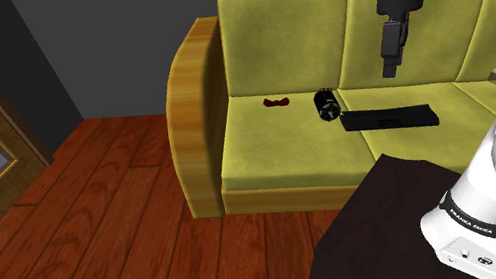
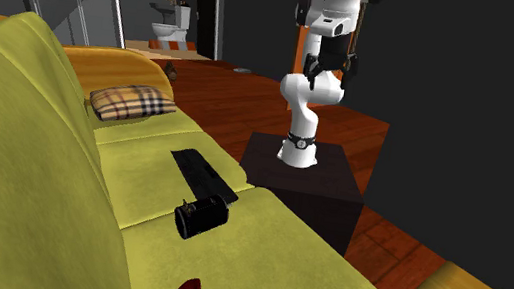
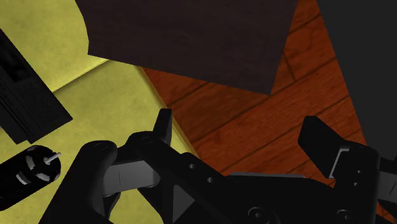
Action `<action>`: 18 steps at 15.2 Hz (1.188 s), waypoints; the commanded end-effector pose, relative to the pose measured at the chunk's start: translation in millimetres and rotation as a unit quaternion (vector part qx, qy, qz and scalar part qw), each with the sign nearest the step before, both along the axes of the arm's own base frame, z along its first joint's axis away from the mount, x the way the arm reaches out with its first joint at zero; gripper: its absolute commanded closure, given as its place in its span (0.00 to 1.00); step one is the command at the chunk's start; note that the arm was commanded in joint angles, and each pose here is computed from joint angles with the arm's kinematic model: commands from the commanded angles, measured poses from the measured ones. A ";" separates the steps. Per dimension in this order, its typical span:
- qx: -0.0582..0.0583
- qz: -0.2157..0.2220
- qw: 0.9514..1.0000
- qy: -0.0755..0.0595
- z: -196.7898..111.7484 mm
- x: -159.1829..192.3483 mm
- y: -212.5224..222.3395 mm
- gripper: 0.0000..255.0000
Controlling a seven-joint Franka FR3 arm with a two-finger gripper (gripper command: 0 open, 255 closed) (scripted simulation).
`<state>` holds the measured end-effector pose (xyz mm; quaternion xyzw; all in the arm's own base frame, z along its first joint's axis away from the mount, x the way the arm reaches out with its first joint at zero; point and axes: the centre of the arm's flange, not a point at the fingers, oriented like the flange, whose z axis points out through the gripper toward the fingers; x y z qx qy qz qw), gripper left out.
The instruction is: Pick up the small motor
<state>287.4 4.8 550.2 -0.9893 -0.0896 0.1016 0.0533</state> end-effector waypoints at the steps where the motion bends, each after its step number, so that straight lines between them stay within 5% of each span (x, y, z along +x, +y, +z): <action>1: 0.000 0.000 1.000 0.000 0.0 0.0 0.0 0.00; 9: -0.008 -0.085 0.996 0.002 -52.3 79.2 -45.4 0.00; 18: -0.017 -0.181 0.983 0.005 -110.6 157.3 -112.7 0.00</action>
